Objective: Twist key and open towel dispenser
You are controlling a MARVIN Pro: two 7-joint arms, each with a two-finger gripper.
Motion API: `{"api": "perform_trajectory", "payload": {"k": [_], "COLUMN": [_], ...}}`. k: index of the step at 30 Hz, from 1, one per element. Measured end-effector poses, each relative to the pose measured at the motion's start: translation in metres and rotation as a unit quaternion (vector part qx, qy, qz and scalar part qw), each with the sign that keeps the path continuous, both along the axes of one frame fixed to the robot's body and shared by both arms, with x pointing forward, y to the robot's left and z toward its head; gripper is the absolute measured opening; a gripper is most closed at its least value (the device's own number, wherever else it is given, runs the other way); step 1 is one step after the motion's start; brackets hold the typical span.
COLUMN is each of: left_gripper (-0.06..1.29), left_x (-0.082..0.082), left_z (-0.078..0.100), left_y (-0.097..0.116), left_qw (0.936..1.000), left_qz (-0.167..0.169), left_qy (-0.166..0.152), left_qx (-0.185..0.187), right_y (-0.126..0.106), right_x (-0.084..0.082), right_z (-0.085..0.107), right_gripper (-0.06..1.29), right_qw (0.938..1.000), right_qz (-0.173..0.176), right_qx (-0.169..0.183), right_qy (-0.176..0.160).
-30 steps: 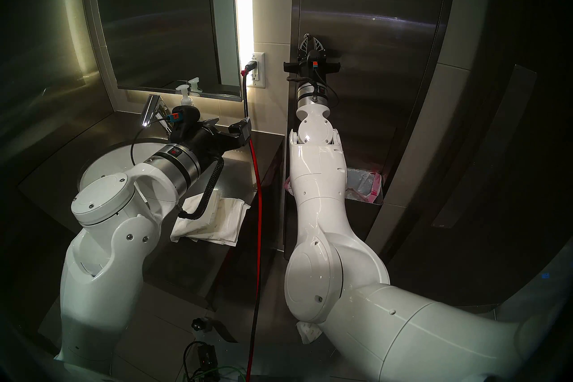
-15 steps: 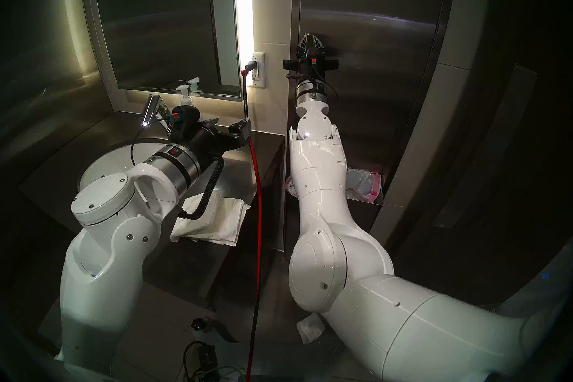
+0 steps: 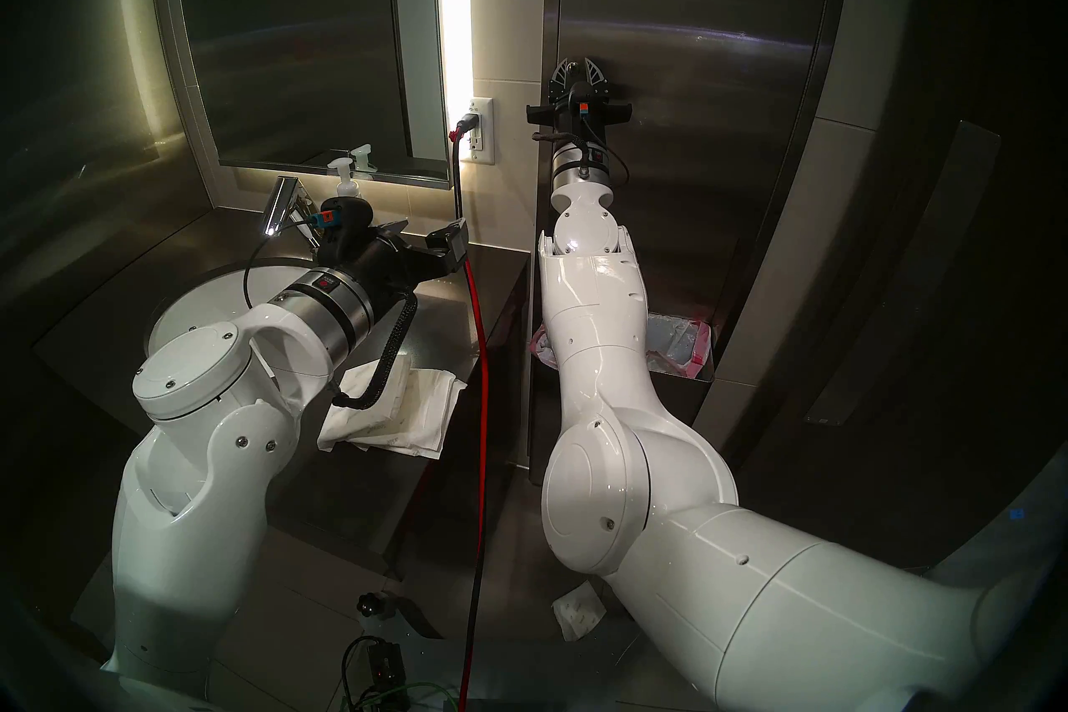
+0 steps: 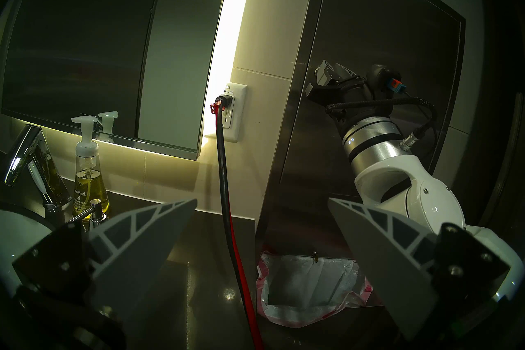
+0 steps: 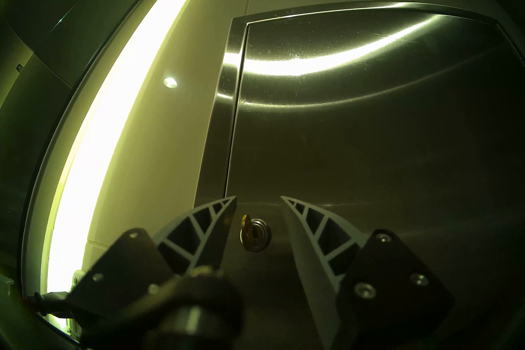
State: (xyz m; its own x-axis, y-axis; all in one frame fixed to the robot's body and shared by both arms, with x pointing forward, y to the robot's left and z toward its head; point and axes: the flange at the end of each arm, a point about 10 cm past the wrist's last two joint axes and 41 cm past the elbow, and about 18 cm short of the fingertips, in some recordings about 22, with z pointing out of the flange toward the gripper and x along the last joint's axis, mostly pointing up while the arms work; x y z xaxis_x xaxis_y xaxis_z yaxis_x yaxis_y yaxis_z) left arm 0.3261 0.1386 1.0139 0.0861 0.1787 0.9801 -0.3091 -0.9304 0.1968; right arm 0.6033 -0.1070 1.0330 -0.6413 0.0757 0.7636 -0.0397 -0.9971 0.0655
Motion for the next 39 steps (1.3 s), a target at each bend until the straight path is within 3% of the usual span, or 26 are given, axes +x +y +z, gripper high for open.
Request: {"api": "perform_trajectory", "payload": {"k": [15,20,25,28,39], "left_gripper": [1.26,1.26,1.26,1.26,1.26], "left_x": [0.000,0.000,0.000,0.000,0.000], "left_z": [0.000,0.000,0.000,0.000,0.000], "left_y": [0.000,0.000,0.000,0.000,0.000], "left_qw": [1.0000,1.0000,1.0000,1.0000,1.0000], "left_qz": [0.000,0.000,0.000,0.000,0.000], "left_qy": [0.000,0.000,0.000,0.000,0.000], "left_qx": [0.000,0.000,0.000,0.000,0.000], "right_y": [0.002,0.000,-0.003,-0.004,-0.005], "right_x": [0.009,0.012,0.015,0.017,0.021], "right_z": [-0.012,-0.015,-0.014,-0.012,-0.007], "right_gripper": [0.53,0.46,0.45,0.37,0.37], "right_qw": [0.9999,0.9998,0.9998,0.9998,0.9999], "right_qz": [0.001,-0.001,-0.004,-0.005,-0.006], "right_qx": [-0.003,-0.003,-0.003,-0.002,-0.002], "right_qy": [0.016,0.021,0.021,0.019,0.009]}}
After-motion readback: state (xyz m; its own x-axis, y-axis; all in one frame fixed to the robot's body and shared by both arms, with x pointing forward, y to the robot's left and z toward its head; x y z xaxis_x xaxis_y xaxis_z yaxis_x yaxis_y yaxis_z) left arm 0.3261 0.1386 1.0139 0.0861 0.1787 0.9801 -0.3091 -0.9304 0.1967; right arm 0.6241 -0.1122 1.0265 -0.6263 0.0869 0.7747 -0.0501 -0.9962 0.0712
